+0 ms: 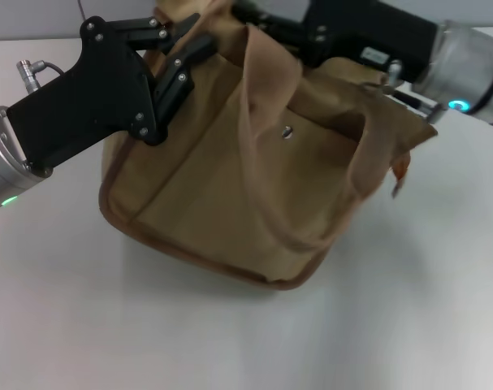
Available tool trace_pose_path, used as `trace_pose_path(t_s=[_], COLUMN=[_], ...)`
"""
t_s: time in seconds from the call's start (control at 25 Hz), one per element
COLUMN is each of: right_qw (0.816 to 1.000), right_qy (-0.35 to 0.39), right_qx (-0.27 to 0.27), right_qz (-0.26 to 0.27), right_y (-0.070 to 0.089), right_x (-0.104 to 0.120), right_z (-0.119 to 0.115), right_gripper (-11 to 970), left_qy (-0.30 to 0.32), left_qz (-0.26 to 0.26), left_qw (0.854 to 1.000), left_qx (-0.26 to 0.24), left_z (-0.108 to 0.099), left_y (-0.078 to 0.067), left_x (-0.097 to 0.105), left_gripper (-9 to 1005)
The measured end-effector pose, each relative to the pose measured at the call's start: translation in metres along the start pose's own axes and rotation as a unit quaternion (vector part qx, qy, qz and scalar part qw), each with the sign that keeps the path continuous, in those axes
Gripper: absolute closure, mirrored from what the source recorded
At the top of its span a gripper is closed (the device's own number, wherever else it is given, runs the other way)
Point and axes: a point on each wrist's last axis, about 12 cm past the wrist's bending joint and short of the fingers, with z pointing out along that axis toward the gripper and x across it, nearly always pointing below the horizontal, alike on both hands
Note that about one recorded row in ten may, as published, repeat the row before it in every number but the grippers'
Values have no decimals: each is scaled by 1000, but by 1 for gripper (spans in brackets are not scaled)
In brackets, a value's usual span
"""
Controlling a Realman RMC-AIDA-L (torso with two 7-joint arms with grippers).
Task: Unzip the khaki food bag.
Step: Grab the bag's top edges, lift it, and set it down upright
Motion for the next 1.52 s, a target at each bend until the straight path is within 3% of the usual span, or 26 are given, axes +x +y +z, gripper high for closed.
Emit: trace_pose_path(t_s=[0.16, 0.32, 0.68, 0.88, 1.2, 1.44, 1.52], right_qw=[999, 997, 996, 997, 998, 999, 999], right_qy=[42, 61, 61, 9, -21, 19, 27], right_qx=[-13, -1, 33, 57, 42, 14, 14], right_qz=[14, 36, 61, 51, 32, 27, 32], right_y=[3, 8, 10, 12, 4, 7, 7], right_x=[7, 15, 20, 15, -2, 2, 5], right_z=[8, -6, -32, -41, -17, 9, 8], right_gripper=[125, 125, 125, 125, 125, 125, 125], left_qy=[0, -2, -5, -5, -3, -4, -4], left_qz=[4, 5, 8, 8, 7, 7, 9], left_qw=[1000, 1000, 1000, 1000, 1000, 1000, 1000], left_qx=[2, 3, 5, 9, 14, 15, 14], left_z=[0, 0, 2, 3, 4, 4, 3], left_y=[1, 1, 2, 2, 1, 1, 1], left_x=[-1, -1, -2, -2, -1, -2, -2], left_gripper=[911, 911, 911, 911, 911, 911, 911])
